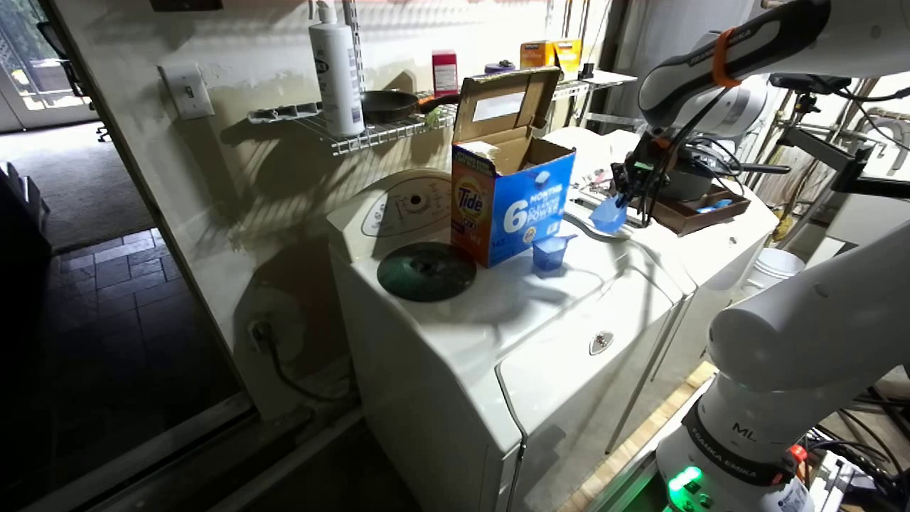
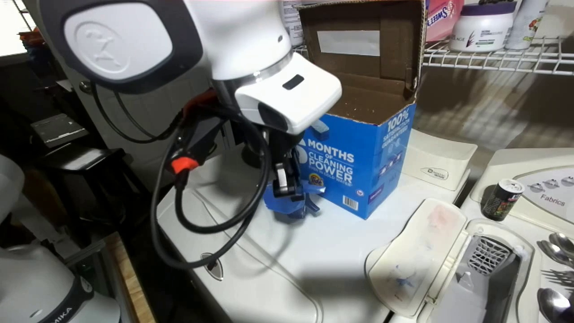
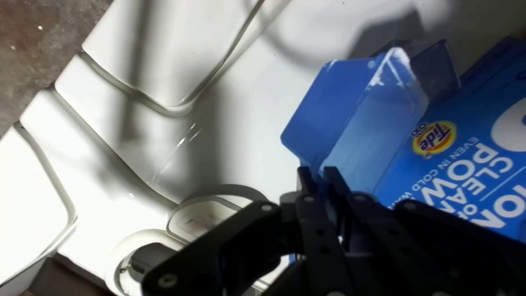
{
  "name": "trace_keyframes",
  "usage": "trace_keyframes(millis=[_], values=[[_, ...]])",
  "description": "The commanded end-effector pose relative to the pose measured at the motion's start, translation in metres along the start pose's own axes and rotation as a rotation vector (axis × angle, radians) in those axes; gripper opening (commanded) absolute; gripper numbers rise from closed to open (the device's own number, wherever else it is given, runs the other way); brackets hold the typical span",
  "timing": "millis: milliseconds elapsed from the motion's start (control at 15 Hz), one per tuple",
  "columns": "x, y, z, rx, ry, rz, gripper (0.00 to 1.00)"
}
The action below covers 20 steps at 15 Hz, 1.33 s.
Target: Take out the scooper from the box
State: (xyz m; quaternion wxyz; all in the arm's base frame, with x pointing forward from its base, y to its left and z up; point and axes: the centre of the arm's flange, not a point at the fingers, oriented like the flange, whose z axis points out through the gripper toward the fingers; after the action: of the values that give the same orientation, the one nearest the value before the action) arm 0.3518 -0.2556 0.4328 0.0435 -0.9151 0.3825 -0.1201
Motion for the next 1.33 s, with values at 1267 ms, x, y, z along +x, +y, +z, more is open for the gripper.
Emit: trace_keyframes(millis=[1267], values=[[0.031,0.035,0.114,-0.019,0.029,0.381,0.02]])
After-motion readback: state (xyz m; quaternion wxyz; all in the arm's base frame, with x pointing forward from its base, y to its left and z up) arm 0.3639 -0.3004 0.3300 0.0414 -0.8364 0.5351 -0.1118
